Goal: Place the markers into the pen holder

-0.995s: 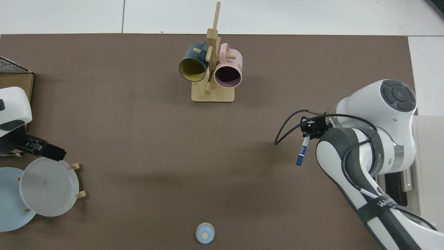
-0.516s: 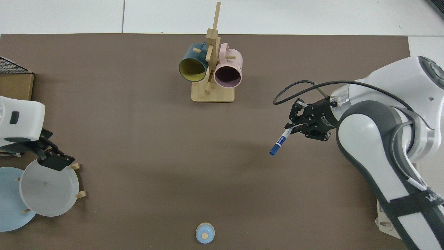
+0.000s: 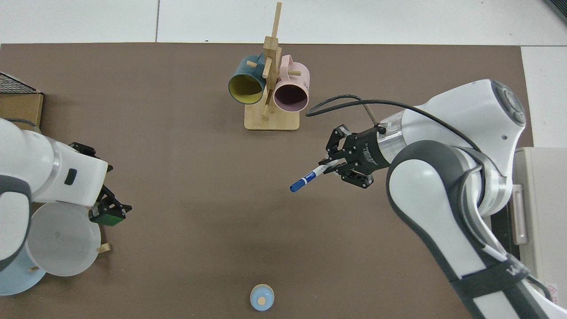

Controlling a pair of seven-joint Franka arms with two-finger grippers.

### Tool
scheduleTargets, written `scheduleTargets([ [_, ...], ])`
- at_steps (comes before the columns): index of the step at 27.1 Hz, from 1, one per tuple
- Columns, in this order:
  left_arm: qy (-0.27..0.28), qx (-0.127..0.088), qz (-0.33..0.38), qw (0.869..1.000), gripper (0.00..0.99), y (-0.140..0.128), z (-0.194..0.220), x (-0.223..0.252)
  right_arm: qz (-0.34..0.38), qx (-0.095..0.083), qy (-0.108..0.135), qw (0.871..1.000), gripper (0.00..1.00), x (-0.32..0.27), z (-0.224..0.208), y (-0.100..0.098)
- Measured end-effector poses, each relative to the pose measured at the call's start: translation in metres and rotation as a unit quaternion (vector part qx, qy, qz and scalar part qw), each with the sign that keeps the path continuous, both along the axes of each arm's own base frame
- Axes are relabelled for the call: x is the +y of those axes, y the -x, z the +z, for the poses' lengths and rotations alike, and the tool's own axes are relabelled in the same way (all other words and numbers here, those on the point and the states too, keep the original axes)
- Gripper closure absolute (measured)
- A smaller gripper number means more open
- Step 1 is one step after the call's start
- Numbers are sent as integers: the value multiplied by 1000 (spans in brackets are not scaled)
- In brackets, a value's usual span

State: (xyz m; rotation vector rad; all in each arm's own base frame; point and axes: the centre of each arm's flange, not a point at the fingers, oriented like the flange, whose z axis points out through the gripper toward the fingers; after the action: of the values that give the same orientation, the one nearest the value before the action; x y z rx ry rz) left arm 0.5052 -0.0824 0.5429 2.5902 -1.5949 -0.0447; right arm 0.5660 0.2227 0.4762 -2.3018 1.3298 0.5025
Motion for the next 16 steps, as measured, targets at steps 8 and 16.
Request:
scheduleTargets([
  [8,3,-50,-93,994,0,12,7,-38,-76,25,-30,996,833,42,9,8],
  [16,3,-90,-147,985,0,17,12,-81,-141,50,-63,987,833,51,14,6],
])
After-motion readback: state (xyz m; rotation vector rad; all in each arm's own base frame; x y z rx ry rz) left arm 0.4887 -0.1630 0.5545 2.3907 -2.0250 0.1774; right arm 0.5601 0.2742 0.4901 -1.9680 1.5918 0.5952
